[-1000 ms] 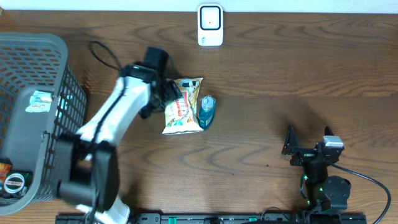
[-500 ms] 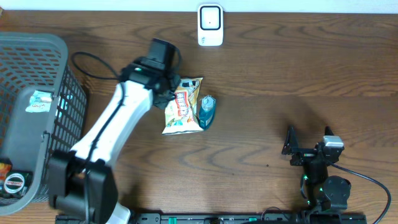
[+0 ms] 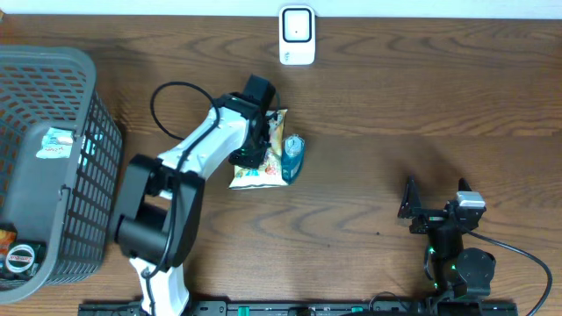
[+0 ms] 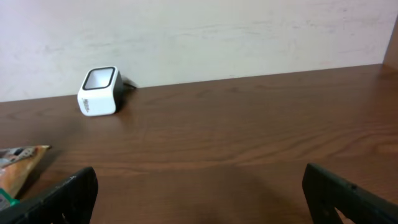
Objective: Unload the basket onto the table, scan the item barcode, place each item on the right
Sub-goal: 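Lower the yellow bag left of the bottle and open the left gripper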
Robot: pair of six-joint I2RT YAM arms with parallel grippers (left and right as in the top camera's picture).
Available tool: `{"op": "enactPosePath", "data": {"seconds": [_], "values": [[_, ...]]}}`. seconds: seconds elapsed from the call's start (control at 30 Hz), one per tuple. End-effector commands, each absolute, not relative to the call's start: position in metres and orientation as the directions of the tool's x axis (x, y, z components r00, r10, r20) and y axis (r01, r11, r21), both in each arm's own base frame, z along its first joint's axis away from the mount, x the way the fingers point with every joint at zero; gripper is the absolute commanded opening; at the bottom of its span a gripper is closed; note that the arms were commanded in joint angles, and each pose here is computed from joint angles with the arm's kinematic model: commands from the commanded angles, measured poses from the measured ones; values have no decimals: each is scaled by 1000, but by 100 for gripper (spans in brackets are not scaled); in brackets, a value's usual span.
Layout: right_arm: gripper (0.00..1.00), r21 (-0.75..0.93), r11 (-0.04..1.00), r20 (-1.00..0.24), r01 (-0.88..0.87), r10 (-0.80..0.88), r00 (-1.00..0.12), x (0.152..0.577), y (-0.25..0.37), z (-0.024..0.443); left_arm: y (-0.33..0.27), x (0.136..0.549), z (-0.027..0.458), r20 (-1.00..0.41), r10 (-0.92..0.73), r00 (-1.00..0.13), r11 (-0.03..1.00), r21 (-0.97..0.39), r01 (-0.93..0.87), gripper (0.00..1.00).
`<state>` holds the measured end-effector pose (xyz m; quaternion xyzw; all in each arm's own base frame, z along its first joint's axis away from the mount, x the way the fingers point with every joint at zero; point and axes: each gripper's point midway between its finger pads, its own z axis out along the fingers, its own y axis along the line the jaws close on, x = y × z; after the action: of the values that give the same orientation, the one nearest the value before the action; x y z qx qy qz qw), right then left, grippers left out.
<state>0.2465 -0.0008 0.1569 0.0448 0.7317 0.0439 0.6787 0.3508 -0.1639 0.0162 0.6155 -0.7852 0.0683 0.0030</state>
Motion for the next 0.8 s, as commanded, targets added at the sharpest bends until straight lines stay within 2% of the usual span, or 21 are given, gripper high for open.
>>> {"op": "enactPosePath", "data": {"seconds": [0.0, 0.03, 0.07, 0.1, 0.17, 0.5, 0.63, 0.77], "values": [[99, 115, 993, -990, -6, 115, -77, 246, 3, 156, -169, 330, -22, 140, -972, -189, 195, 31, -980, 24], [99, 115, 993, -990, -6, 115, -77, 246, 3, 156, -169, 327, -27, 146, -971, -187, 196, 50, -979, 27], [99, 115, 993, -990, -6, 115, -77, 246, 3, 156, -170, 325, -32, 151, -971, -187, 198, 64, -978, 46], [99, 115, 993, -990, -6, 115, -77, 246, 3, 156, -170, 323, -35, 157, -967, -201, 214, 74, -974, 73], [99, 115, 993, -990, -6, 115, -77, 246, 3, 156, -169, 323, -36, 154, -961, -229, 241, 70, -968, 98], [99, 115, 993, -990, -6, 115, -77, 246, 3, 156, -143, 357, -12, 161, -932, -325, 322, -48, -946, 98], [99, 115, 993, -990, -6, 115, -77, 246, 3, 156, -127, 383, 27, 146, -925, -351, 326, -172, -930, 98], [99, 115, 993, -990, -6, 115, -77, 246, 3, 156, -115, 408, 100, 120, -909, -398, 332, -367, -869, 98]]}}
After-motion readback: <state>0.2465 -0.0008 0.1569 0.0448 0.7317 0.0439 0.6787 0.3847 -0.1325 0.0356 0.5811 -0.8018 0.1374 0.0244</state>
